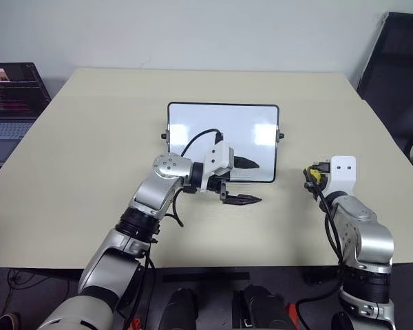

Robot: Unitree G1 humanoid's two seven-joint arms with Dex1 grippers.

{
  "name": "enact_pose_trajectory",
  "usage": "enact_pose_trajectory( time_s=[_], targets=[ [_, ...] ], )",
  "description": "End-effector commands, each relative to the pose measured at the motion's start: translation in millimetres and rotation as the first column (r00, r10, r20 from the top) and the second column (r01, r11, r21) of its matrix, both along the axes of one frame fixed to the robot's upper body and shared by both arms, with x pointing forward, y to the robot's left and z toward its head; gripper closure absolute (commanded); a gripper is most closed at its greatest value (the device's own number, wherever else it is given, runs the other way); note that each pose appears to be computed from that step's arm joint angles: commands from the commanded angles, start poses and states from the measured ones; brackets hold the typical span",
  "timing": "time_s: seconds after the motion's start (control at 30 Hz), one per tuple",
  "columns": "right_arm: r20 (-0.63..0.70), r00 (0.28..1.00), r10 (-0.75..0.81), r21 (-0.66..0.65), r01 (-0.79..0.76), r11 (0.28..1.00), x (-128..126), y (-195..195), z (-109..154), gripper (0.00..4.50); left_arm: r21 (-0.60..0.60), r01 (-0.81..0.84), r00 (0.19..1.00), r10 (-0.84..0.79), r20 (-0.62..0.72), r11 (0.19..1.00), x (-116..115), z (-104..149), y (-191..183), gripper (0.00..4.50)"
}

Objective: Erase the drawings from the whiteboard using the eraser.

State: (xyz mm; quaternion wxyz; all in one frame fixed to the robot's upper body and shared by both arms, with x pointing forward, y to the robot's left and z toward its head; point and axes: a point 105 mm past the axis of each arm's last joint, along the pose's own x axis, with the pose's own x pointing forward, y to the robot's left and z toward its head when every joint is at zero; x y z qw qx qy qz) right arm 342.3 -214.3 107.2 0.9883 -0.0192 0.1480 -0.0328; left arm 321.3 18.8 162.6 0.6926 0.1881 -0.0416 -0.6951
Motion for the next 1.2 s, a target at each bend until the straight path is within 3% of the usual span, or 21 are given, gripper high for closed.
enact_pose_trajectory(
  time_s=[0.03, 0.1, 0.17, 0.23, 0.43, 0.47, 0.6, 0.67, 0.77, 0.83, 1.0, 1.2],
  targets=[
    [0.055, 0.998, -0.014, -0.006, 0.014, 1.0, 8, -5, 10, 3.48, -0.025, 0.018, 0.999, -0.017, 0.047, 1.0, -3, 10, -5, 0.0],
    [0.052, 0.998, -0.023, 0.007, 0.023, 1.0, 12, -7, 7, 3.48, -0.029, 0.01, 0.999, -0.009, 0.047, 1.0, -4, 10, -4, 0.0],
    [0.055, 0.998, -0.028, 0.02, 0.026, 0.999, 15, -8, 5, 2.76, -0.023, 0.005, 0.999, -0.004, 0.049, 1.0, -4, 8, -2, 0.0],
    [0.061, 0.998, -0.025, 0.026, 0.023, 0.999, 17, -8, 4, 2.32, -0.014, -0.01, 0.999, 0.01, 0.05, 1.0, -4, 6, 2, 0.0],
    [0.124, 0.992, -0.008, 0.04, 0.003, 0.999, 20, -8, 14, 0.19, -0.039, -0.116, 0.992, 0.118, 0.034, 0.992, 6, 7, 19, 0.0],
    [0.149, 0.989, 0.001, 0.043, -0.007, 0.999, 20, -6, 20, 0.04, -0.048, -0.143, 0.989, 0.144, 0.029, 0.989, 8, 7, 23, 0.0],
    [0.297, 0.951, 0.086, 0.03, -0.1, 0.995, 14, 13, 53, 0.04, -0.109, -0.289, 0.956, 0.292, 0.015, 0.951, 16, 11, 46, 0.0],
    [0.378, 0.908, 0.182, -0.002, -0.196, 0.981, 3, 33, 74, 0.04, -0.177, -0.405, 0.911, 0.412, 0.002, 0.897, 19, 19, 68, 0.0],
    [0.433, 0.852, 0.295, -0.072, -0.293, 0.953, -17, 56, 83, 0.04, -0.266, -0.559, 0.822, 0.566, -0.055, 0.785, 13, 23, 96, 0.0],
    [0.455, 0.818, 0.352, -0.102, -0.345, 0.933, -29, 67, 80, 0.04, -0.318, -0.663, 0.734, 0.672, -0.097, 0.678, 8, 23, 112, 0.0],
    [0.443, 0.832, 0.332, -0.117, -0.314, 0.942, -52, 68, 50, 0.04, -0.369, -0.862, 0.419, 0.899, -0.132, 0.348, -13, 2, 154, 0.0],
    [0.405, 0.876, 0.261, -0.068, -0.255, 0.964, -72, 45, 13, 0.04, -0.362, -0.926, 0.156, 0.981, -0.113, 0.105, -34, -17, 178, 0.0]
  ],
)
